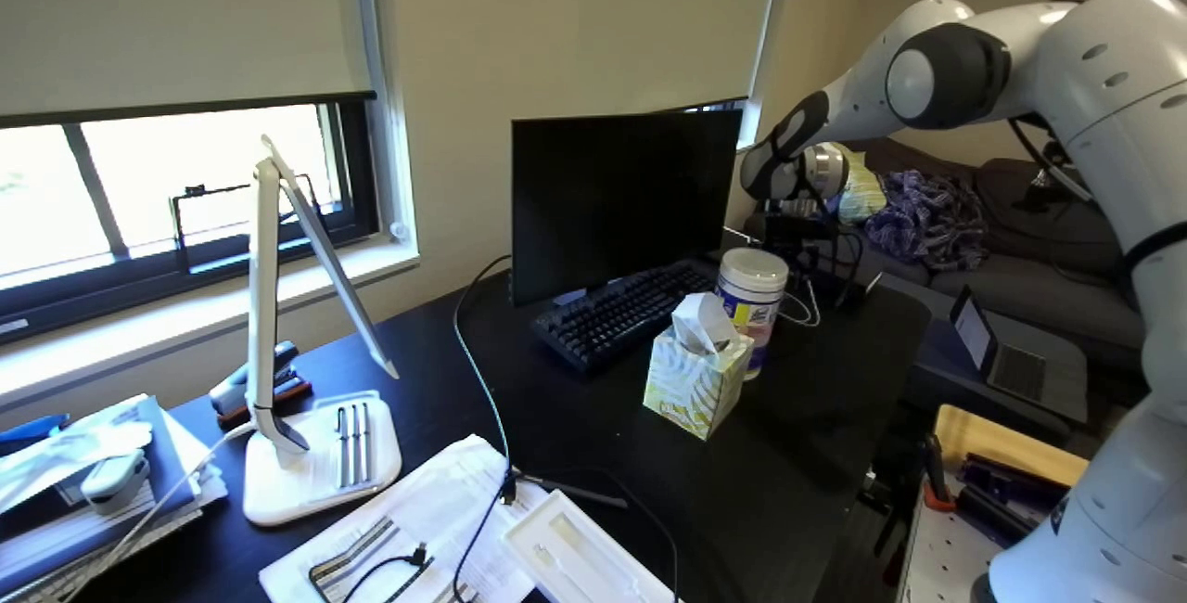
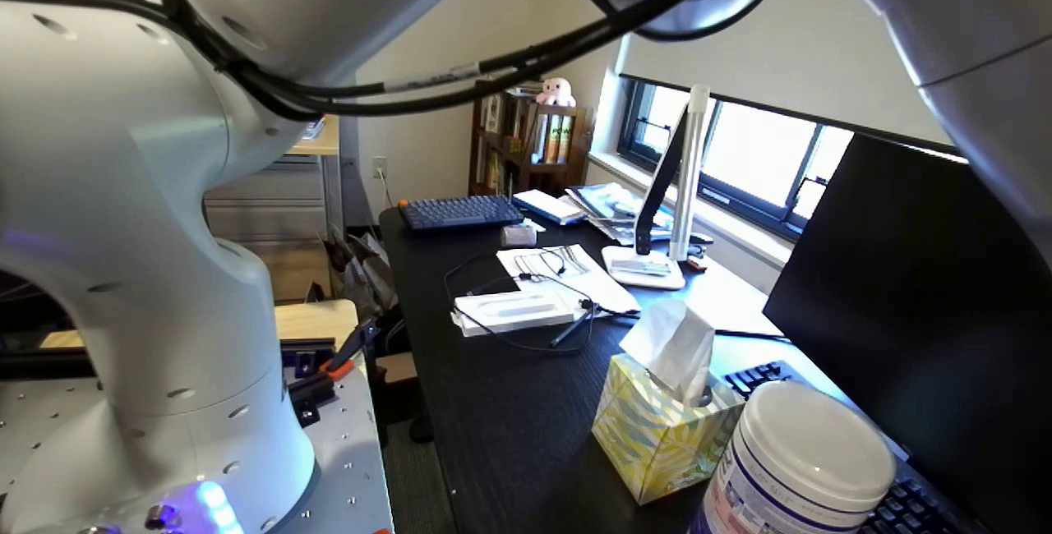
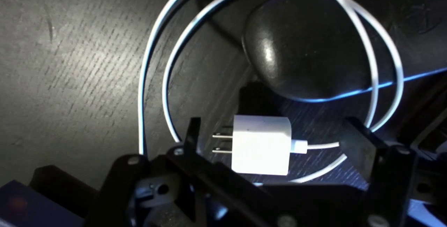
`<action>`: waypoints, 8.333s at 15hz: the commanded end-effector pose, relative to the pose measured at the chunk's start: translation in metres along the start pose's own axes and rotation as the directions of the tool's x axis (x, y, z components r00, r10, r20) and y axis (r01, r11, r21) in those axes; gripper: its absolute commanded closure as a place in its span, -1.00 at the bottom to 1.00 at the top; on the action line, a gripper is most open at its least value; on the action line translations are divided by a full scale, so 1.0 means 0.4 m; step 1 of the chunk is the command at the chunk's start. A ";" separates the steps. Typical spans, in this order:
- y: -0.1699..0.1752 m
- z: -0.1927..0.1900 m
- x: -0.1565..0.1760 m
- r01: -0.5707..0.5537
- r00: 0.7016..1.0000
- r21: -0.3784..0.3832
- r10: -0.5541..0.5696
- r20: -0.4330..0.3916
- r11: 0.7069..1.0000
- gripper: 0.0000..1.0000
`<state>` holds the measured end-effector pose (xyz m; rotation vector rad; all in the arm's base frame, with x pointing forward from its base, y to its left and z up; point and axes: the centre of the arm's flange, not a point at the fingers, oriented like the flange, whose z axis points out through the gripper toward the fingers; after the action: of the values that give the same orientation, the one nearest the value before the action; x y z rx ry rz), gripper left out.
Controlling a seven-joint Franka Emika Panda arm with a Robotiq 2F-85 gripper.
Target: Take the charger and move it to the left of the table
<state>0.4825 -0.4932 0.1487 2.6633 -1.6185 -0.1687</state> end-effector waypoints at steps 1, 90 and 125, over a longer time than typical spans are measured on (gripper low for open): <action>-0.020 0.027 0.034 -0.004 1.000 0.011 0.004 -0.007 1.000 -1.00; 0.028 0.078 -0.849 0.940 0.319 -0.115 -0.947 -0.033 0.321 0.09; -0.271 0.075 -1.647 0.882 -0.467 -0.157 -0.868 -0.169 -0.444 0.59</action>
<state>0.3078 0.1439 0.1389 2.7825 1.4733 0.2036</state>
